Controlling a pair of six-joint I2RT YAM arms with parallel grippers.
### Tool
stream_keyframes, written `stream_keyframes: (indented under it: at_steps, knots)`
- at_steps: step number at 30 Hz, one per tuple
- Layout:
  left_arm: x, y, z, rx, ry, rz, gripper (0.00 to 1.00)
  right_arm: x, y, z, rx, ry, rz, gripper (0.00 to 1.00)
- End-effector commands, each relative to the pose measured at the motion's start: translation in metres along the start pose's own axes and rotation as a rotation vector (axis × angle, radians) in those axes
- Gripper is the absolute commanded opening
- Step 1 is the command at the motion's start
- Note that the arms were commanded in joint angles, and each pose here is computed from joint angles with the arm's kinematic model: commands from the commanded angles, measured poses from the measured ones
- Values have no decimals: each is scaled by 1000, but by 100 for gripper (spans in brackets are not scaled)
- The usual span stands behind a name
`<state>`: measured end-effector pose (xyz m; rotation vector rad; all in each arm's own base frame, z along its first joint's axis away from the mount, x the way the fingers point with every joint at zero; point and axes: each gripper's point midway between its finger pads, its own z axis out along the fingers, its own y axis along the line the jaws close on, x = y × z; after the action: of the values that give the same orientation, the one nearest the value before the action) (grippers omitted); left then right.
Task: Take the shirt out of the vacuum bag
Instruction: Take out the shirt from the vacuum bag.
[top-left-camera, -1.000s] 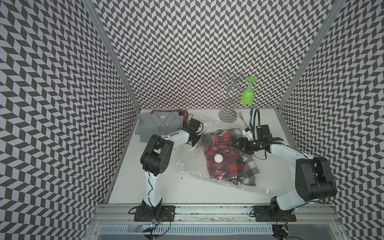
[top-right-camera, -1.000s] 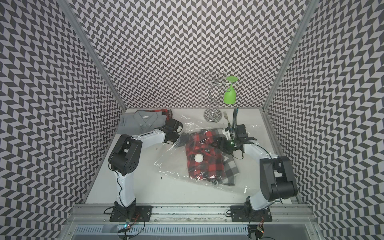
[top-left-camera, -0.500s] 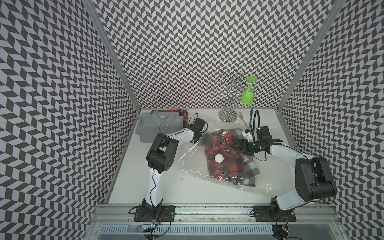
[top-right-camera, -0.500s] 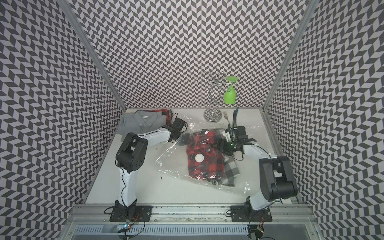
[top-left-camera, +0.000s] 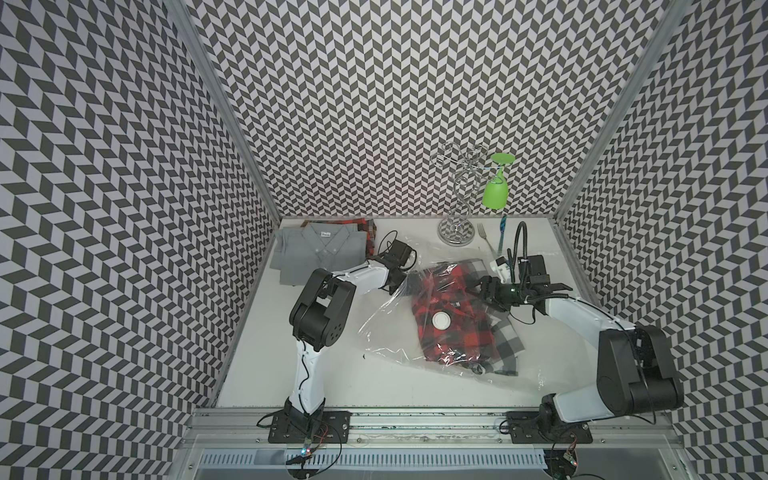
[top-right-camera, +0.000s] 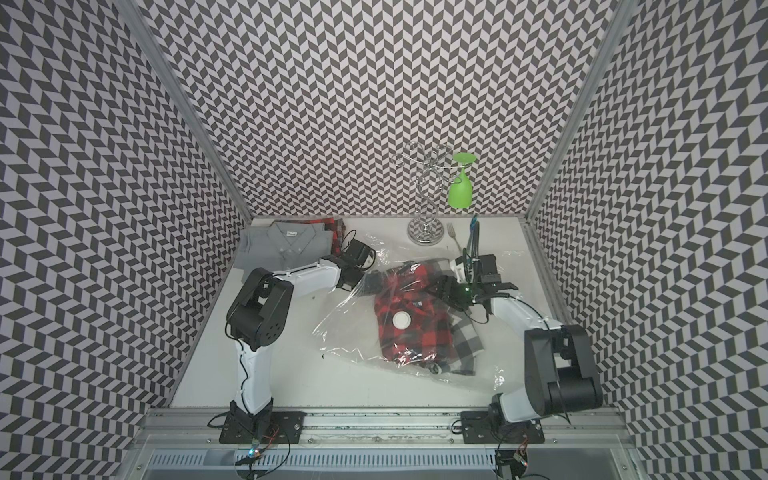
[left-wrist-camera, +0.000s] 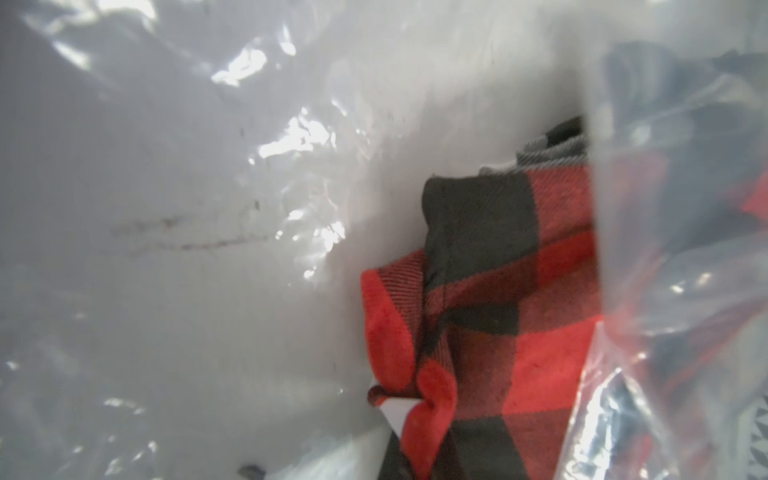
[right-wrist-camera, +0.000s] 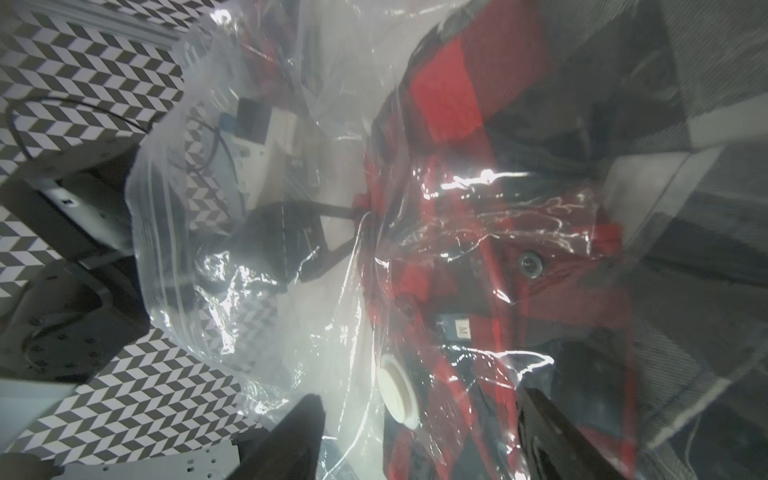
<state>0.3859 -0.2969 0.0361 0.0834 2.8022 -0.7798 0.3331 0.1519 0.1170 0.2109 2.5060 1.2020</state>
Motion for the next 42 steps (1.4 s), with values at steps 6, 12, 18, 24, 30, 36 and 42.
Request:
stream_keyframes:
  at_steps: [6,12,18,24,30,36,42]
  knots:
    - [17,-17,-20,65,17,-32,0,-31,-28,-13,94,-147,86,69]
    - [16,-20,-18,78,16,-32,0,-25,-68,1,171,-130,176,40]
    - [10,-29,-23,104,4,-22,0,-12,-116,6,308,-140,274,21]
    - [6,-42,-36,153,-12,-14,0,-9,-142,1,381,-182,337,15]
    - [-3,-51,-75,230,-72,-43,0,-9,-152,-6,365,-226,397,16]
    - [-3,-46,-92,248,-79,-58,0,-17,-156,-7,362,-228,402,17]
    - [-5,-40,-106,254,-97,-74,0,-11,-167,-6,391,-227,421,16]
